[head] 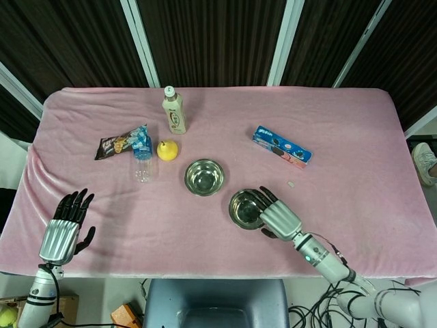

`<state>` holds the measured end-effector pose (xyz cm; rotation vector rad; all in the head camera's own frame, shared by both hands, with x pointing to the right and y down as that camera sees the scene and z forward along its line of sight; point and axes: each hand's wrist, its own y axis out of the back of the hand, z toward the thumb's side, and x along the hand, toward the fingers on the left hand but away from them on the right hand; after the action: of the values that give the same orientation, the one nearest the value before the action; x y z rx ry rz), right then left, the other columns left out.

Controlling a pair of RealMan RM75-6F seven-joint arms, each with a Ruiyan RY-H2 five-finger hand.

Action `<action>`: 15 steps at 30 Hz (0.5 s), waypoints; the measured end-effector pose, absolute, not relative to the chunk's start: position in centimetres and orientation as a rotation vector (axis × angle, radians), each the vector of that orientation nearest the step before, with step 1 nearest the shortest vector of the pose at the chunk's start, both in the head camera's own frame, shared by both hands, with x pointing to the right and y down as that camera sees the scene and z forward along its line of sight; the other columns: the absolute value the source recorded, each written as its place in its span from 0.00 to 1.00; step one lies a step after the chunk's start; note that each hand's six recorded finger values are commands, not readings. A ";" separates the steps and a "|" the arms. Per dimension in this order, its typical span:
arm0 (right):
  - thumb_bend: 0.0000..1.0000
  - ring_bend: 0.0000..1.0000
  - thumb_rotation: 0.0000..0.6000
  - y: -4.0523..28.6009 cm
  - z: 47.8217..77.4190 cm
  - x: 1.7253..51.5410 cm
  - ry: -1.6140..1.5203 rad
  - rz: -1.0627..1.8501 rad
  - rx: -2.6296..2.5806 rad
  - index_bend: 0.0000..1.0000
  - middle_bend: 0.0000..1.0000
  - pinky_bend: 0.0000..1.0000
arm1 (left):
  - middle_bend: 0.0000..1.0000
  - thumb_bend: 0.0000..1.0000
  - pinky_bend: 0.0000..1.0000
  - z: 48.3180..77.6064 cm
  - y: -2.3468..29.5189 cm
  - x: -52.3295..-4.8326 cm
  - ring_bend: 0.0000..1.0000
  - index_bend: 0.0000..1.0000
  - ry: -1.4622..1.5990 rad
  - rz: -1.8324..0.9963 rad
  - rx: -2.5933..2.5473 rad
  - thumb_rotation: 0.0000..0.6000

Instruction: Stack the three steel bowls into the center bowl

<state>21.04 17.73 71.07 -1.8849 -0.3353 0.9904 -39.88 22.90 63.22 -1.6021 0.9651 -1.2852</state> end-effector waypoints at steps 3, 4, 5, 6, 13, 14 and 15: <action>0.43 0.00 1.00 17.7 71.7 20.1 -0.322 0.972 -1.891 0.64 0.04 0.00 | 0.01 0.39 0.11 63.2 22.9 -40.0 0.00 0.00 0.969 -1.288 -1.603 1.00; 0.44 0.00 1.00 17.7 71.8 19.8 -0.320 0.968 -1.892 0.64 0.05 0.00 | 0.01 0.39 0.11 63.2 22.9 -40.1 0.00 0.00 0.968 -1.288 -1.601 1.00; 0.47 0.00 1.00 17.7 71.9 19.6 -0.318 0.964 -1.893 0.64 0.05 0.00 | 0.01 0.39 0.11 63.2 22.9 -40.1 0.00 0.00 0.966 -1.289 -1.598 1.00; 0.49 0.00 1.00 17.7 72.1 19.4 -0.317 0.961 -1.896 0.65 0.06 0.00 | 0.01 0.39 0.11 63.2 22.9 -40.1 0.00 0.00 0.965 -1.290 -1.596 1.00; 0.61 0.00 1.00 17.6 72.1 19.2 -0.313 0.948 -1.891 0.69 0.07 0.00 | 0.00 0.39 0.11 63.3 23.1 -40.2 0.00 0.00 0.968 -1.292 -1.607 1.00; 0.61 0.00 1.00 17.5 72.1 19.2 -0.316 0.946 -1.888 0.69 0.07 0.00 | 0.00 0.39 0.11 63.3 23.1 -40.2 0.00 0.00 0.969 -1.292 -1.609 1.00; 0.61 0.00 1.00 17.4 71.9 19.2 -0.320 0.942 -1.882 0.69 0.08 0.00 | 0.00 0.39 0.11 63.3 23.2 -40.2 0.00 0.00 0.969 -1.292 -1.612 1.00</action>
<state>19.24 17.38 71.90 -1.8824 -0.3204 0.9419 -40.24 23.18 63.31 -1.6116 0.9688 -1.2917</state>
